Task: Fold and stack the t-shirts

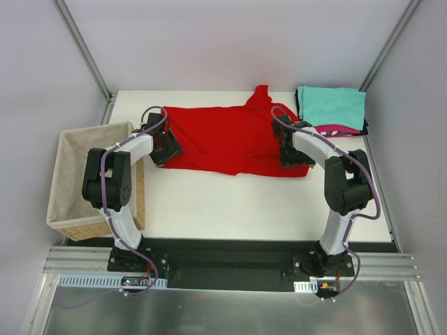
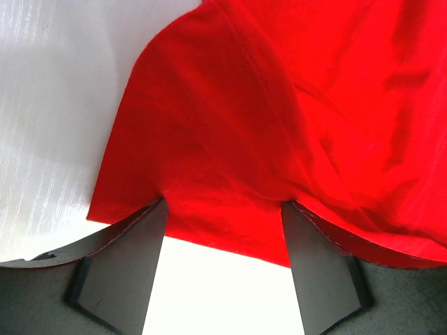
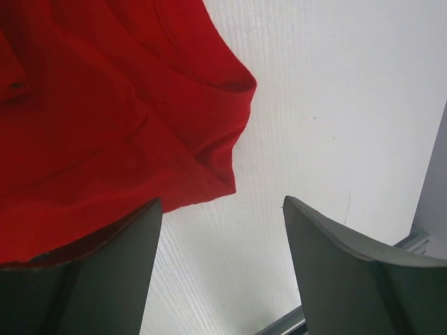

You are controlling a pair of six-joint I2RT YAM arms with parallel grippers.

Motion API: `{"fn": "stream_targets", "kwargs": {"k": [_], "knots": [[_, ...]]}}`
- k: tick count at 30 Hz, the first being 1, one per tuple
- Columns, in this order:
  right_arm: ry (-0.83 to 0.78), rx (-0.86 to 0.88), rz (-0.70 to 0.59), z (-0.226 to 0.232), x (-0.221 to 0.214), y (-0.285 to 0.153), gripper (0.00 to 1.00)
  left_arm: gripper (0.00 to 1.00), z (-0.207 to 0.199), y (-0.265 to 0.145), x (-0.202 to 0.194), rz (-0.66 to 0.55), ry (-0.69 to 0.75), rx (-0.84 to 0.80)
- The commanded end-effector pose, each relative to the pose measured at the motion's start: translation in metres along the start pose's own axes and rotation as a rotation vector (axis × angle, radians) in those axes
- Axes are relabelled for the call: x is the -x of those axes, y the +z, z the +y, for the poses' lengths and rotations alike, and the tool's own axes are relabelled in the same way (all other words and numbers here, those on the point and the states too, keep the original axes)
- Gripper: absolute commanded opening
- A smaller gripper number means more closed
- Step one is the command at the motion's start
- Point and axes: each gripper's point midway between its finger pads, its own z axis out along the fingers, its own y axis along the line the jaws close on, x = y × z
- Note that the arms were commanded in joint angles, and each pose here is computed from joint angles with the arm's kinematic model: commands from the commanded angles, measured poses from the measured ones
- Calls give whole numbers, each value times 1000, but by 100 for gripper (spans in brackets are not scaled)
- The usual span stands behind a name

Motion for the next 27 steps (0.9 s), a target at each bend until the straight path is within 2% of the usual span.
{"fn": "stream_targets", "kwargs": {"k": [1, 4, 11, 15, 27], "knots": [[-5, 31, 18, 9, -1, 2, 71, 67, 21, 10, -15, 52, -20, 57], [-17, 66, 33, 17, -3, 3, 61, 67, 21, 9, -15, 50, -21, 56], [-12, 182, 64, 35, -6, 5, 50, 67, 21, 7, -13, 43, -22, 55], [20, 261, 88, 38, -13, 8, 50, 67, 23, 6, -12, 40, -25, 57], [144, 362, 13, 12, 5, 1, 55, 67, 21, 5, -10, 36, -23, 52]]}}
